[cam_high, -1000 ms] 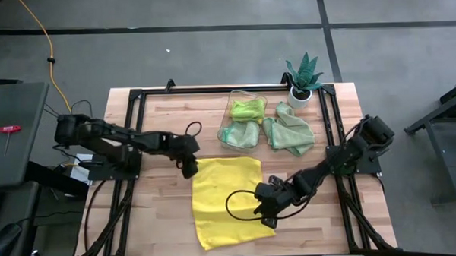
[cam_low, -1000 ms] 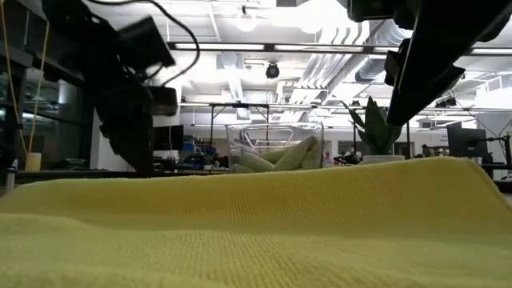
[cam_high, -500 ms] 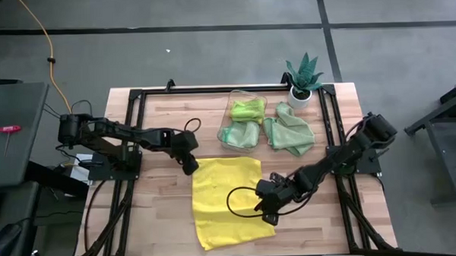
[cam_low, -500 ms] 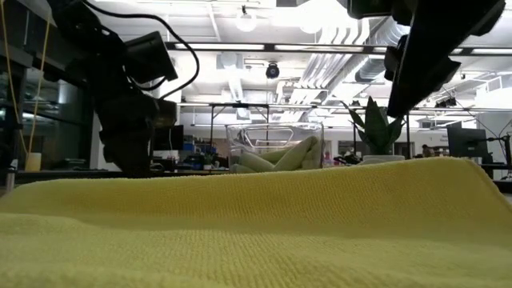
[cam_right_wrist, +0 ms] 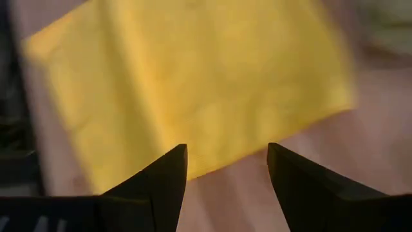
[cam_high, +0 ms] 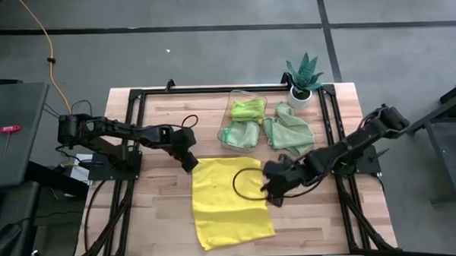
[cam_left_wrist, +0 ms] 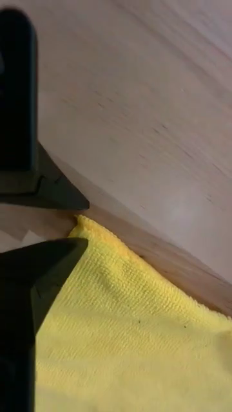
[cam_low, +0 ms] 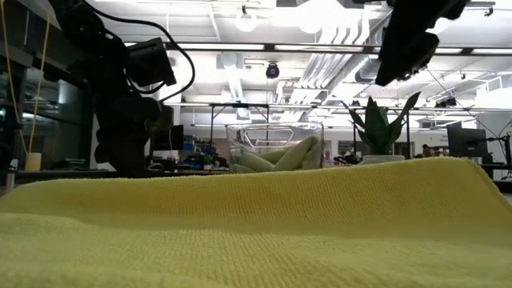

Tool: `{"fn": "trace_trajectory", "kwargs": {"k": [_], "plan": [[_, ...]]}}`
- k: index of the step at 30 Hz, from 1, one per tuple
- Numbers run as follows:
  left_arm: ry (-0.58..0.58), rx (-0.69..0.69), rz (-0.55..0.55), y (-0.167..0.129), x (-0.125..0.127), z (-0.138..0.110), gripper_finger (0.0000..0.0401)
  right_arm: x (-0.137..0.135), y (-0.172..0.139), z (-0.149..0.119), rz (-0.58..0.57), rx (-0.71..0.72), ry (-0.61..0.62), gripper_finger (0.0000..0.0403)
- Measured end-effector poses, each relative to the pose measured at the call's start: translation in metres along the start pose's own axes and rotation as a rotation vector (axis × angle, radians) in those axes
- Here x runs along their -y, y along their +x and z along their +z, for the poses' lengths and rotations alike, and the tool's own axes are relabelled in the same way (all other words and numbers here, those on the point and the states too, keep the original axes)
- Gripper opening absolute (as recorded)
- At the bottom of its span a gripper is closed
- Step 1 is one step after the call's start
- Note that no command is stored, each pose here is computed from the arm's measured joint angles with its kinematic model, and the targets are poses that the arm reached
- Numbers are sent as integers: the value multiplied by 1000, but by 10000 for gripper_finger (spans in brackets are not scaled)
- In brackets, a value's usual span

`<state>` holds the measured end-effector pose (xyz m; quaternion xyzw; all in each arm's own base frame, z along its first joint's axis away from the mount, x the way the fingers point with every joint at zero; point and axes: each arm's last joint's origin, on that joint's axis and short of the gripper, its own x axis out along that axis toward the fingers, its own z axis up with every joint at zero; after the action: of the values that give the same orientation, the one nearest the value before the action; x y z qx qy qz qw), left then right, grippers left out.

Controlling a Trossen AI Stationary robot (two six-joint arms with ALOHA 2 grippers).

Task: Fold microfiber towels
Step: Fold the yellow towel

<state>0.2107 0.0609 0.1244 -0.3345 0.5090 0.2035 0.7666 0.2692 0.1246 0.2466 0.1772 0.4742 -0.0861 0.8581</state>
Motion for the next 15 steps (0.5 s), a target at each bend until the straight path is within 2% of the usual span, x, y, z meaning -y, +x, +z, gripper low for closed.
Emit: {"fn": "trace_trajectory", "kwargs": {"k": [4,7,12,15], "plan": [[14,6,10,0,0,0,20,21,-4,2,-177,27,89,206],[14,8,14,0,-1,0,6,42,9,3,-242,29,204,206],[24,8,14,0,-1,0,1,90,44,4,-174,8,532,206],[25,8,14,1,-1,0,1,115,60,4,-72,40,764,206]]}}
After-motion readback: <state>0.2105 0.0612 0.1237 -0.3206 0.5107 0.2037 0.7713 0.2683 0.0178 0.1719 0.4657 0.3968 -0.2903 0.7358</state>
